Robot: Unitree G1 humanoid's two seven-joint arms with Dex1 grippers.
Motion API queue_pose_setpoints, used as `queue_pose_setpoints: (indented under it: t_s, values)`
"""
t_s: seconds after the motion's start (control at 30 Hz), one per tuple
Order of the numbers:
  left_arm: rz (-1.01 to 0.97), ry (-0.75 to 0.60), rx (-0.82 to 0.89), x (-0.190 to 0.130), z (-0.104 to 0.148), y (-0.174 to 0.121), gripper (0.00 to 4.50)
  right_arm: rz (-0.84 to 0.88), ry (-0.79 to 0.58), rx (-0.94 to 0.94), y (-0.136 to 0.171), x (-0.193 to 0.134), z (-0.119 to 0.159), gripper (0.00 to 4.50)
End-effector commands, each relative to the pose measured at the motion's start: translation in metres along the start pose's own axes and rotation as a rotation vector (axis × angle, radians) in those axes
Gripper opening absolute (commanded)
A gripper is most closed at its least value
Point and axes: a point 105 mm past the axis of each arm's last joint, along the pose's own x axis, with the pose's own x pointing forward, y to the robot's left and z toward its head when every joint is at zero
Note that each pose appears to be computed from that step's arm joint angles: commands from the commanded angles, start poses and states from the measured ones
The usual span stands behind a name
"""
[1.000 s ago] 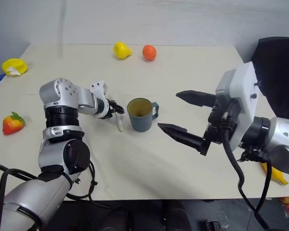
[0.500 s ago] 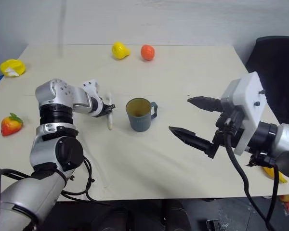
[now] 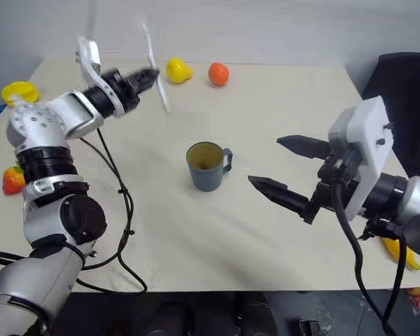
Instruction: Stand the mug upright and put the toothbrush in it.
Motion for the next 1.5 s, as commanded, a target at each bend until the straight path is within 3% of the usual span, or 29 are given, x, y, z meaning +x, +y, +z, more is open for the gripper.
queue_pose_setpoints:
  t_s: [0.03, 0.17, 0.37, 0.63, 0.87, 0.93, 1.13, 1.27, 1.43, 1.5]
  values:
    - [-0.297, 0.040, 0.147, -0.004, -0.020, -0.062, 0.13, -0.014, -0.029, -0.017, -0.002, 0.000, 0.008, 4.50]
    - [-0.363, 0.122, 0.298, -0.009, -0.047, -0.075, 0.13, -0.031, -0.037, 0.002, -0.004, 0.000, 0.007, 4.50]
    - [-0.332, 0.165, 0.543, -0.006, -0.072, -0.063, 0.13, -0.046, -0.042, 0.012, -0.006, -0.002, 0.005, 4.50]
    - [-0.299, 0.126, 0.626, 0.002, -0.096, -0.047, 0.13, -0.061, -0.050, 0.016, -0.006, -0.003, 0.003, 4.50]
    - [-0.270, 0.174, 0.685, -0.004, -0.118, -0.031, 0.13, -0.071, -0.049, 0.019, -0.008, -0.005, 0.002, 4.50]
    - [-0.272, 0.172, 0.665, -0.006, -0.118, -0.030, 0.85, -0.070, -0.049, 0.021, -0.009, -0.005, 0.002, 4.50]
    - [-0.335, 0.136, 0.666, -0.025, -0.088, -0.045, 2.64, -0.063, -0.012, 0.037, -0.016, -0.008, -0.009, 4.50]
    - [-0.407, 0.231, 0.721, -0.054, -0.066, -0.048, 3.84, -0.049, 0.067, 0.036, -0.025, -0.016, -0.026, 4.50]
    - [-0.471, 0.608, 0.878, -0.129, -0.050, -0.032, 3.84, 0.073, 0.161, 0.030, -0.025, -0.028, -0.037, 4.50]
    - [-0.404, 0.752, 0.916, -0.160, -0.040, -0.014, 3.84, 0.116, 0.176, 0.030, -0.026, -0.032, -0.037, 4.50]
